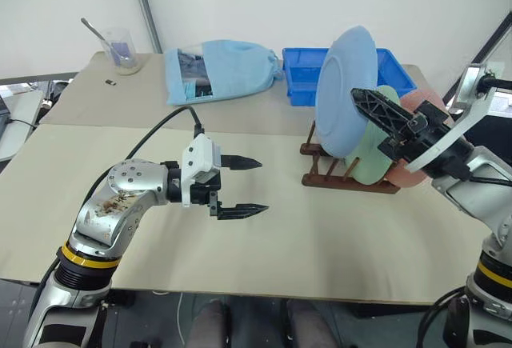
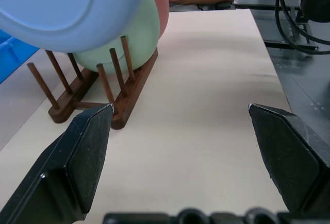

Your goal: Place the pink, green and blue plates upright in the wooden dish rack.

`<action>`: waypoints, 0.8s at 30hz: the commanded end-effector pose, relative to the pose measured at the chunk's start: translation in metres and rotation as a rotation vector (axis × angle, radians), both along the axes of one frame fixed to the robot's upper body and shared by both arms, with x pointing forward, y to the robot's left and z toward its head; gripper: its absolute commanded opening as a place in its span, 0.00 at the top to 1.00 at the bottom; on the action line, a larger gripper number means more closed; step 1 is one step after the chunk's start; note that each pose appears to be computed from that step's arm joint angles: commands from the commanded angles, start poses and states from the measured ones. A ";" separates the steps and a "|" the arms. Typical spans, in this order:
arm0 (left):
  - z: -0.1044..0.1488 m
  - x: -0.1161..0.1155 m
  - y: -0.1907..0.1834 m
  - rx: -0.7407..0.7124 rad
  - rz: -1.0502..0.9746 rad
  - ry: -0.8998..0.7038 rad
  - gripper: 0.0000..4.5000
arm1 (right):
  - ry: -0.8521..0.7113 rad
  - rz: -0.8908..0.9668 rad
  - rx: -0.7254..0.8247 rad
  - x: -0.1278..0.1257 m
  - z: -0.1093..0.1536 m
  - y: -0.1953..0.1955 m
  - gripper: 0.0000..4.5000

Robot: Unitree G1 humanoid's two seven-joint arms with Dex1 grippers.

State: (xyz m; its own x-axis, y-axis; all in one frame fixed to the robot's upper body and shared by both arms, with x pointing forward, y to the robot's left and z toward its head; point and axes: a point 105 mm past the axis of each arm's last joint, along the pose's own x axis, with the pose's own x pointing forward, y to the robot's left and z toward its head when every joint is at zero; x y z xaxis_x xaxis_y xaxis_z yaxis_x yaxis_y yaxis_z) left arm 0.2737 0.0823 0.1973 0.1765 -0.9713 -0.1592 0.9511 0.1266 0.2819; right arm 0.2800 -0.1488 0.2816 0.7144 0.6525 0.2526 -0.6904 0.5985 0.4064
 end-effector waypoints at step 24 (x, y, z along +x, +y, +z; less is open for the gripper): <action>0.025 0.005 0.011 -0.127 0.050 -0.010 0.00 | 0.165 -0.158 -0.092 0.049 -0.014 -0.023 0.92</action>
